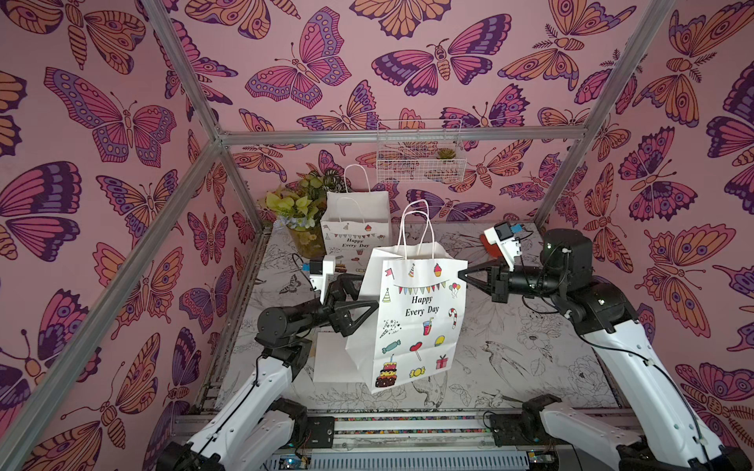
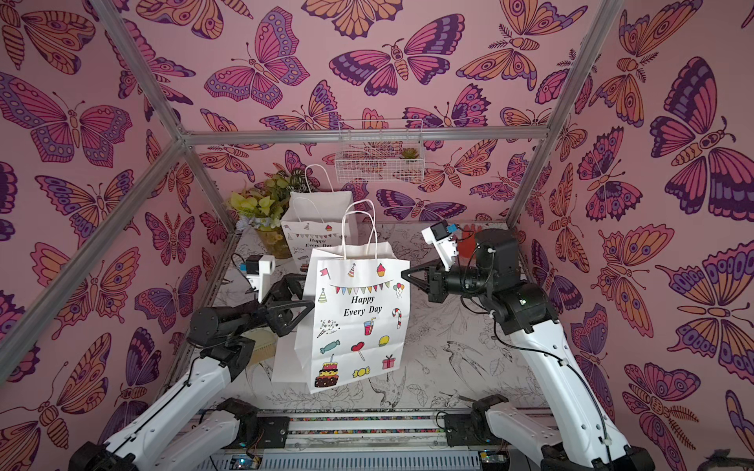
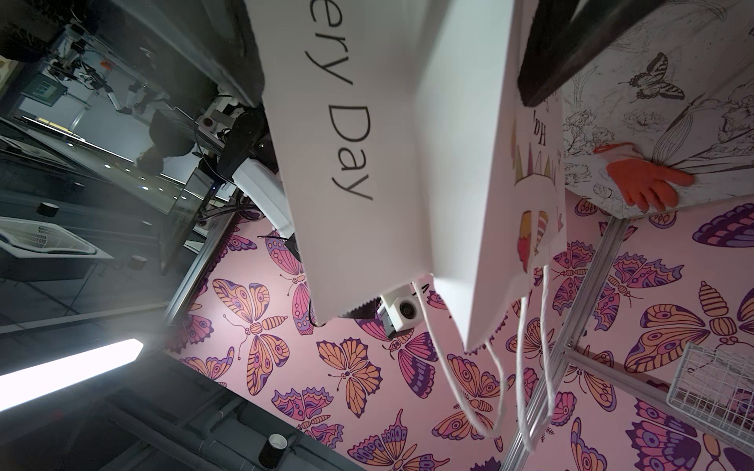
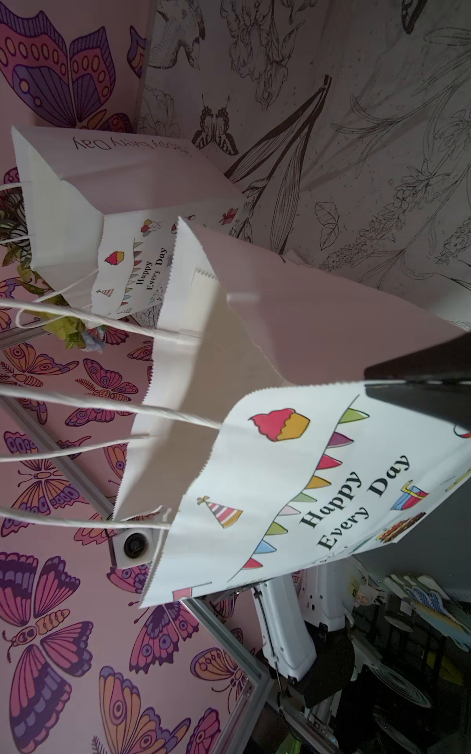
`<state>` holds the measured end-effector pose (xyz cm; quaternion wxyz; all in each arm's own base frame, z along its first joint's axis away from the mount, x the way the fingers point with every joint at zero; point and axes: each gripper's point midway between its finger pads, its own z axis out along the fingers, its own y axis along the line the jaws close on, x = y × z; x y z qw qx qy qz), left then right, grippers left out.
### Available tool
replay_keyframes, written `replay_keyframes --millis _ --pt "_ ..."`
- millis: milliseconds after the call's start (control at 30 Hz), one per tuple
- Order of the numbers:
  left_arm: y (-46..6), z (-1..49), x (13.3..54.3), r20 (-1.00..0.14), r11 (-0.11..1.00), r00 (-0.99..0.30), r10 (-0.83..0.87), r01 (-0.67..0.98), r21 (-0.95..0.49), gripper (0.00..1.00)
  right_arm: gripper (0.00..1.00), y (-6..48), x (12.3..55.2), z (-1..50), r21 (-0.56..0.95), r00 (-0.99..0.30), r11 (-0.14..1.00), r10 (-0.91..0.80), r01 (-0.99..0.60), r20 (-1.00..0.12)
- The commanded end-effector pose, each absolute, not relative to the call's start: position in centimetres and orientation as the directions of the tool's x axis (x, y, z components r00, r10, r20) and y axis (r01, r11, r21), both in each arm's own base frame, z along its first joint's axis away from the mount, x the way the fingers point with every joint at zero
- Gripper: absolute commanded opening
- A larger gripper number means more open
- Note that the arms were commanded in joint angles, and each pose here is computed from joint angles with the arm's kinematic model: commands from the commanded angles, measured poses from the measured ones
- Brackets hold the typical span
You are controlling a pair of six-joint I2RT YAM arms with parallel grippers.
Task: Put away the paper bag
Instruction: Press the paper bag.
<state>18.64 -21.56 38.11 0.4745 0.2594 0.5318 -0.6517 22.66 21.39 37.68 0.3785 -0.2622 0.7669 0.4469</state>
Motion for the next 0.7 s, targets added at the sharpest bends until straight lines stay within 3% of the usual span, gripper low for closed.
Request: replay_keyframes --millis 0,233,500,667 --pt "-21.9 38.6 18.3 -0.872 0.042 -0.369 -0.321 0.914 -0.403 1.0 0.0 21.5 22.9 37.2 0.414 -0.552 0.537 -0.12 -0.735 -0.825" --pt "-21.9 38.2 18.0 -0.884 0.059 -0.364 -0.293 0.916 -0.397 1.0 0.0 20.5 24.2 36.4 0.388 -0.565 0.624 -0.105 -0.678 -0.818" --pt "-22.1 38.4 17.4 -0.888 0.038 -0.366 -0.277 0.92 -0.391 1.0 0.0 20.1 24.7 36.9 0.396 -0.564 0.652 -0.06 -0.647 -0.824" --pt "-22.7 37.8 17.6 -0.884 0.023 -0.392 -0.253 0.912 -0.411 1.0 0.0 20.9 24.4 37.9 0.439 -0.569 0.609 -0.025 -0.661 -0.822"
